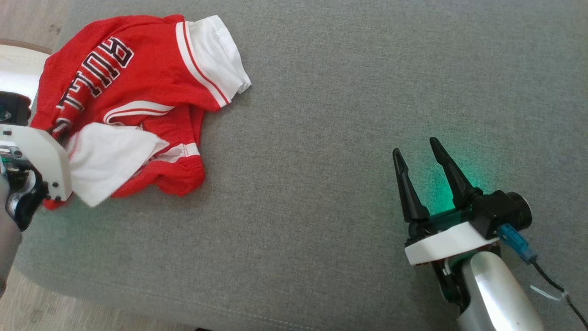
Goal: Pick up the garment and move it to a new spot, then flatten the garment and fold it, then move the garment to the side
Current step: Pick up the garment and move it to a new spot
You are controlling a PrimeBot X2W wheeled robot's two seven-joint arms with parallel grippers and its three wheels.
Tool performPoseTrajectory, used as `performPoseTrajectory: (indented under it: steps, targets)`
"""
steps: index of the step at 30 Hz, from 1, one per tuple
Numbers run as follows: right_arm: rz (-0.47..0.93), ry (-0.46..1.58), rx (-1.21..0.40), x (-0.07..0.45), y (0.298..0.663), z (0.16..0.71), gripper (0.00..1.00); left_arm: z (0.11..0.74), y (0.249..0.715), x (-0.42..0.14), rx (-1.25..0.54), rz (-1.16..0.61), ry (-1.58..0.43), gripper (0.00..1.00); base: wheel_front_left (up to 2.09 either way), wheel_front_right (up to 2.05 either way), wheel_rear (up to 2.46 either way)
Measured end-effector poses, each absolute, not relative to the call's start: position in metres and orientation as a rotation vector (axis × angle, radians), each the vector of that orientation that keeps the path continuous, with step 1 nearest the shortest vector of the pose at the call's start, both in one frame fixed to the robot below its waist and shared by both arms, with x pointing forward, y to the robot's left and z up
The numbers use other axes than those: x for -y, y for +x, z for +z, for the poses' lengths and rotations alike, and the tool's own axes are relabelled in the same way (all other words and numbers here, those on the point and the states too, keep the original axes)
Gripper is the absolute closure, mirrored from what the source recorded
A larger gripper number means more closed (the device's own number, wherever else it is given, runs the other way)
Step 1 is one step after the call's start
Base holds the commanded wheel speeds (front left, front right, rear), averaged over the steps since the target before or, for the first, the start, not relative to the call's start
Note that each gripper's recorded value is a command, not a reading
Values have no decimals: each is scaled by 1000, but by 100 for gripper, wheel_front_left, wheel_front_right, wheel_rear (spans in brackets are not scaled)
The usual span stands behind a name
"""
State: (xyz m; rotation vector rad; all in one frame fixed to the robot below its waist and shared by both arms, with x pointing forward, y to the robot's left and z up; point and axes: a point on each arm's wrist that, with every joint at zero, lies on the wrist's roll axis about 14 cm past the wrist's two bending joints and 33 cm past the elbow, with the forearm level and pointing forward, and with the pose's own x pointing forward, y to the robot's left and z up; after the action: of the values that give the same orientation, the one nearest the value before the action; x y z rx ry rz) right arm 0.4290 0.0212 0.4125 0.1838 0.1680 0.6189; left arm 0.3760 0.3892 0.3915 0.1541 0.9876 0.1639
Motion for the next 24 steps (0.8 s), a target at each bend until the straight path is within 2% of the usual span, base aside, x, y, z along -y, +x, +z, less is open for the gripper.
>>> performPoseTrajectory:
  steps: [7, 17, 24]
  targets:
    - [622, 183, -165, -22, 429, 414, 0, 410, 395, -397, -863, 179, 172, 100, 0, 0, 0]
    - [609, 197, -113, -18, 427, 440, 0, 501, 432, -419, -486, 214, 248, 100, 0, 0, 0]
    - [606, 230, -54, -16, 416, 471, 0, 605, 456, -399, -118, 179, 203, 100, 0, 0, 0]
